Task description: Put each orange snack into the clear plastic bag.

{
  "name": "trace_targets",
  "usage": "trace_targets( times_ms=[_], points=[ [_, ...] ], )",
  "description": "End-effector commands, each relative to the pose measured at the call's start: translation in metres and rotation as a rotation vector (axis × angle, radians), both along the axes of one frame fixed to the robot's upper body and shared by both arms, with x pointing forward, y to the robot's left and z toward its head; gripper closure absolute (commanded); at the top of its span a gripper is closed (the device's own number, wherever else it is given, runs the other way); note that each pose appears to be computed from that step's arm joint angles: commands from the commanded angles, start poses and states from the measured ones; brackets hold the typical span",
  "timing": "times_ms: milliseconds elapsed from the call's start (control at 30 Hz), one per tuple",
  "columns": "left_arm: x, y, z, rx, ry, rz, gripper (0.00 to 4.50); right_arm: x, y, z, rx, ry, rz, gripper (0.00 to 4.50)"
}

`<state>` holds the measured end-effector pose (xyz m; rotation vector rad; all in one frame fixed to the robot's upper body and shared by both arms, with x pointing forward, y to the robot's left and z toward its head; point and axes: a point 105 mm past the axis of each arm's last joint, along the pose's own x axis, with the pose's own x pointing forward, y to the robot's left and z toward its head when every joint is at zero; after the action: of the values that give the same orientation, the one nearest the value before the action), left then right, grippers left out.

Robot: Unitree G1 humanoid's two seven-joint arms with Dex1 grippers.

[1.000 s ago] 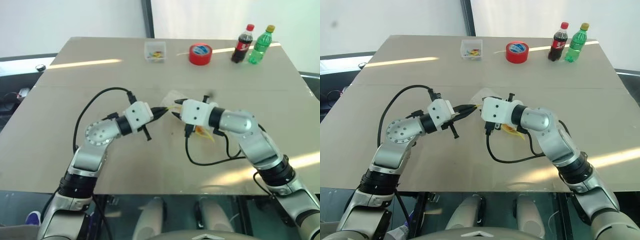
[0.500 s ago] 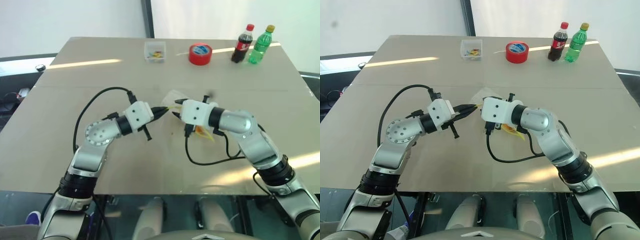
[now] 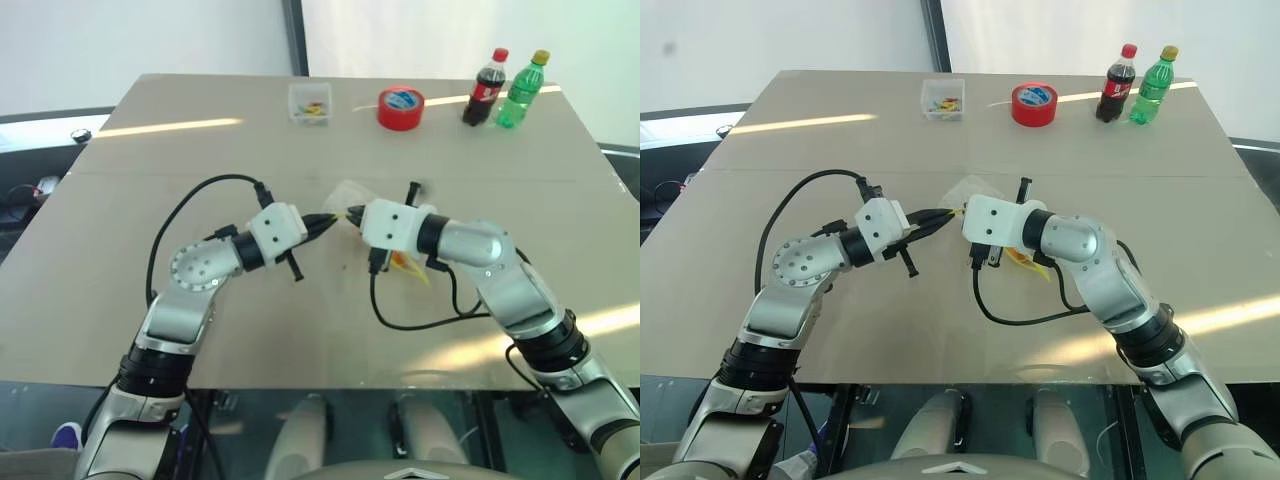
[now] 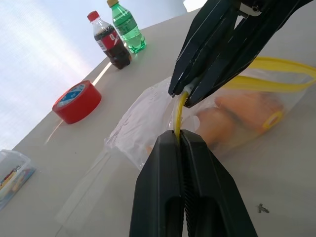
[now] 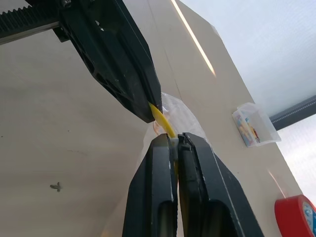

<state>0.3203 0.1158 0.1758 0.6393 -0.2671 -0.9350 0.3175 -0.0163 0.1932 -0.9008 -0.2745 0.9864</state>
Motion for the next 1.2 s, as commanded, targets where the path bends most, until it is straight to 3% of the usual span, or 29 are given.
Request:
trace_targets(
  times_ms=[33,200,533,900,1200],
  points=[
    [0.004,0.008,0.018,-0.067,-0.050,0.053,4.50,-0.001,-0.004,0.016,0.031,-0.061,-0.008,4.43],
    [0.018,0.025,0.028,-0.151,-0.040,0.150,4.50,0.000,-0.016,0.006,0.011,-0.041,-0.045,4.43],
    [0.025,0.039,0.026,-0.175,-0.023,0.202,4.50,0.003,-0.051,-0.017,-0.013,0.017,-0.175,4.43],
    [0.034,0.051,0.026,-0.202,-0.005,0.250,4.50,0.002,-0.119,-0.022,-0.049,0.036,-0.377,4.43],
    [0.036,0.052,0.025,-0.203,0.004,0.253,4.50,0.002,-0.149,-0.016,-0.082,0.014,-0.461,4.43]
  ],
)
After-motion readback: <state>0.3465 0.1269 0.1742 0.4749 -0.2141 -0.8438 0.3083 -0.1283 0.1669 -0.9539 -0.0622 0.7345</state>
